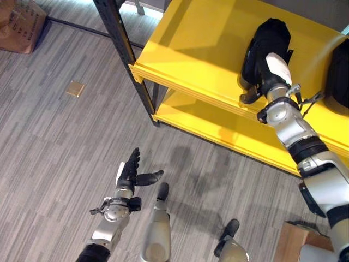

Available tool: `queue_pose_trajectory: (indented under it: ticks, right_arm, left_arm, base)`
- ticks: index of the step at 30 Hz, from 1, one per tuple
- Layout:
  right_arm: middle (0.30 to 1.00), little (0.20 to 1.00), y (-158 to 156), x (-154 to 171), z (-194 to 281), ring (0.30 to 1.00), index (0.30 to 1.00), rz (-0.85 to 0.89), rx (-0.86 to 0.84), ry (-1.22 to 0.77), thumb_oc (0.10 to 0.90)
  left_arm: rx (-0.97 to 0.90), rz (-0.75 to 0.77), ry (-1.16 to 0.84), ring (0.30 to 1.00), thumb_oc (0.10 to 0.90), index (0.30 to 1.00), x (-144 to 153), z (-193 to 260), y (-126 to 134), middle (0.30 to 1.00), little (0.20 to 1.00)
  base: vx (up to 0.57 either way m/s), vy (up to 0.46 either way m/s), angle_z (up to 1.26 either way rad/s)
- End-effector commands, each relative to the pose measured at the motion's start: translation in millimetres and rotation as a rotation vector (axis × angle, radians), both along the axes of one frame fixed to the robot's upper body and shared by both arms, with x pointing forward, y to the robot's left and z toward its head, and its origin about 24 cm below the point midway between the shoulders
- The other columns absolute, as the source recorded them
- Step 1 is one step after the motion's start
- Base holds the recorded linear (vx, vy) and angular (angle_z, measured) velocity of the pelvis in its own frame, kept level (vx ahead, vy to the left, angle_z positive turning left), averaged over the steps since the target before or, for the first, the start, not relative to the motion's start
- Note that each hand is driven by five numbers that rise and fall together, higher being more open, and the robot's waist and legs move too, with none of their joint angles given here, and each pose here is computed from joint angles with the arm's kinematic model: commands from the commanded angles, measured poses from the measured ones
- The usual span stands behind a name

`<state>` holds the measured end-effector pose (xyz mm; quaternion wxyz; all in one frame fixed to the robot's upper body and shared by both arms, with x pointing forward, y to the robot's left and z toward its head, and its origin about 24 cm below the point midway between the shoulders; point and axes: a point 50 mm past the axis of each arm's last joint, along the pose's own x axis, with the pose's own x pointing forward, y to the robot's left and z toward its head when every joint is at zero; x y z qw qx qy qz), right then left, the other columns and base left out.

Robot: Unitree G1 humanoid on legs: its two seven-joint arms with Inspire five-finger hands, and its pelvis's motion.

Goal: Move parts from the plastic box to the shelf.

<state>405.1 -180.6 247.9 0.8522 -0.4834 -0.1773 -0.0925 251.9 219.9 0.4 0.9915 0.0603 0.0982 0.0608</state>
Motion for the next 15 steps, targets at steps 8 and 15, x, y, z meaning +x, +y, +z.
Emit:
queue_pose_trajectory:
  ticks: [8,15]
  right_arm:
    - [1.0,1.0,11.5,-39.9,99.3,1.0,1.0,0.084,-0.011,-0.469,0.9]
    - [1.0,1.0,10.3,-65.2,104.7,1.0,1.0,0.109,-0.014,-0.605,0.9]
  left_arm:
    - [0.022,0.065,-0.176,1.0,0.9,1.0,7.1,32.2,13.2,1.0,1.0]
    - [0.047,0.079,-0.179,1.0,0.9,1.0,7.0,33.6,14.3,1.0,1.0]
  base:
    - [0.0,0.0,0.0]
    - [0.0,-0.001,-0.01]
